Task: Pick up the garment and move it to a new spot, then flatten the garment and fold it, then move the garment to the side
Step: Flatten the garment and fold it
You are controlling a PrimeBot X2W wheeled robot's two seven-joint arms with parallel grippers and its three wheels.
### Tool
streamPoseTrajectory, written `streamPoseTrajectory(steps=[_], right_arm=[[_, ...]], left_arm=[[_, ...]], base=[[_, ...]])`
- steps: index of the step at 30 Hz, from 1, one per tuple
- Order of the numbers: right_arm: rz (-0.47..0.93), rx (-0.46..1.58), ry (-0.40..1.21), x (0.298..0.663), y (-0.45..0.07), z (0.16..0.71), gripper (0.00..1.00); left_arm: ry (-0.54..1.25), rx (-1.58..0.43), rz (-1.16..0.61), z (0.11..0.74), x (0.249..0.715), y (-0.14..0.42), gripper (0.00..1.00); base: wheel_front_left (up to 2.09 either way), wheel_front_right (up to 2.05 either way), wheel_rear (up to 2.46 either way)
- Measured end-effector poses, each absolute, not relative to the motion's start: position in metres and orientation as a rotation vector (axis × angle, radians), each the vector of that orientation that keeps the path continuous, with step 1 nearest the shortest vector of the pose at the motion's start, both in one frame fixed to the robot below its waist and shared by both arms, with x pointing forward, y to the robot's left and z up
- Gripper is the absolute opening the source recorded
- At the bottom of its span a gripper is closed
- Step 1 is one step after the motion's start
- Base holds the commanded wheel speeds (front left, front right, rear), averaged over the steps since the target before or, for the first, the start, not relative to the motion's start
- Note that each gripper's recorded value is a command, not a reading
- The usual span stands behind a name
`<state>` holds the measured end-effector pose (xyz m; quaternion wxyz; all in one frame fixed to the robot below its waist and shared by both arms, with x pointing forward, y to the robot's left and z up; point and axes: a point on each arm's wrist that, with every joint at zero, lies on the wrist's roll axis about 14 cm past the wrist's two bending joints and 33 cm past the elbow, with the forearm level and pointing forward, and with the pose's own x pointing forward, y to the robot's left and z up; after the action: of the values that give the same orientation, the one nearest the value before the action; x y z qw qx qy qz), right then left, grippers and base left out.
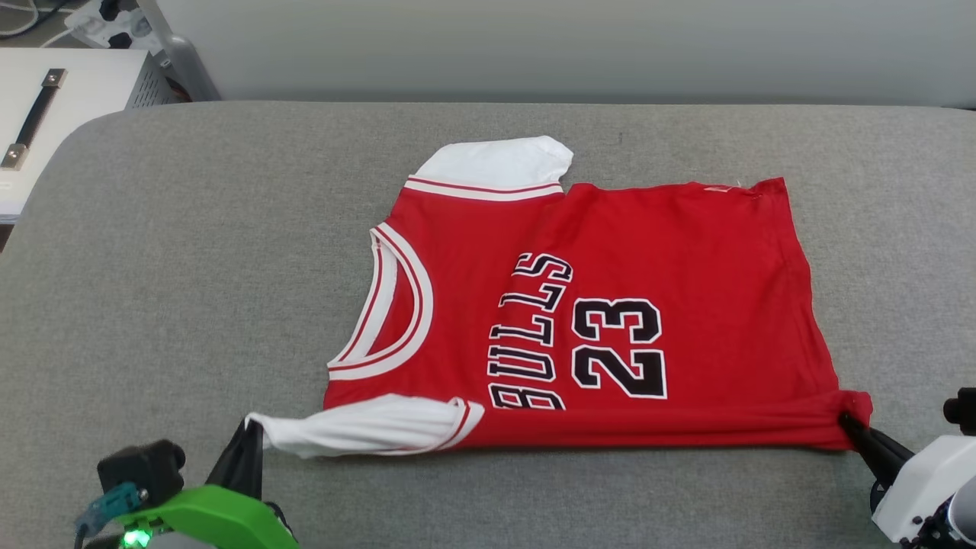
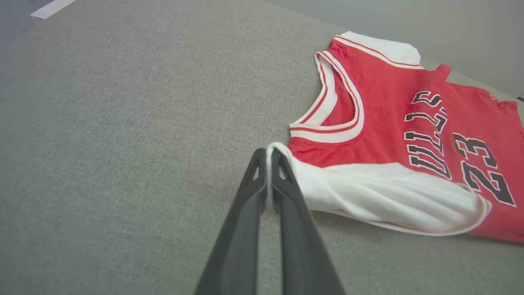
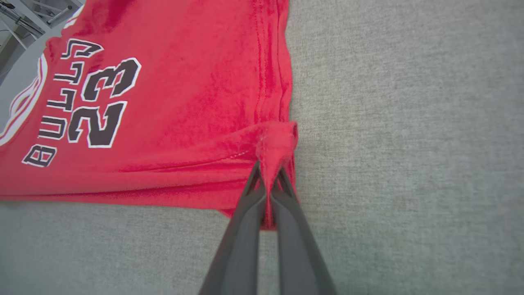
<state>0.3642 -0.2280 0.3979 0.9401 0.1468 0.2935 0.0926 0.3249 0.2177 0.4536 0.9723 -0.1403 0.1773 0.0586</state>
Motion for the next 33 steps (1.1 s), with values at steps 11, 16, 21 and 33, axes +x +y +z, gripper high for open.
streamPoseTrajectory(steps=[11, 16, 21, 33], right_arm=[[0.197, 0.171, 0.520, 0.416, -0.220, 0.422, 0.00], [0.205, 0.158, 0.551, 0.426, -0.212, 0.415, 0.00], [0.202, 0.162, 0.577, 0.432, -0.209, 0.403, 0.00], [0.215, 0.192, 0.626, 0.435, -0.199, 0.380, 1.00]], left_arm=[[0.270, -0.231, 0.007, 0.463, 0.407, 0.198, 0.00], [0.295, -0.224, -0.019, 0.447, 0.428, 0.190, 0.00], [0.361, -0.235, -0.025, 0.419, 0.435, 0.183, 0.00], [0.489, -0.272, -0.050, 0.379, 0.428, 0.172, 0.72]], base=[[0.00, 0.00, 0.00], [0.00, 0.00, 0.00], [0.00, 0.00, 0.00], [0.00, 0.00, 0.00]])
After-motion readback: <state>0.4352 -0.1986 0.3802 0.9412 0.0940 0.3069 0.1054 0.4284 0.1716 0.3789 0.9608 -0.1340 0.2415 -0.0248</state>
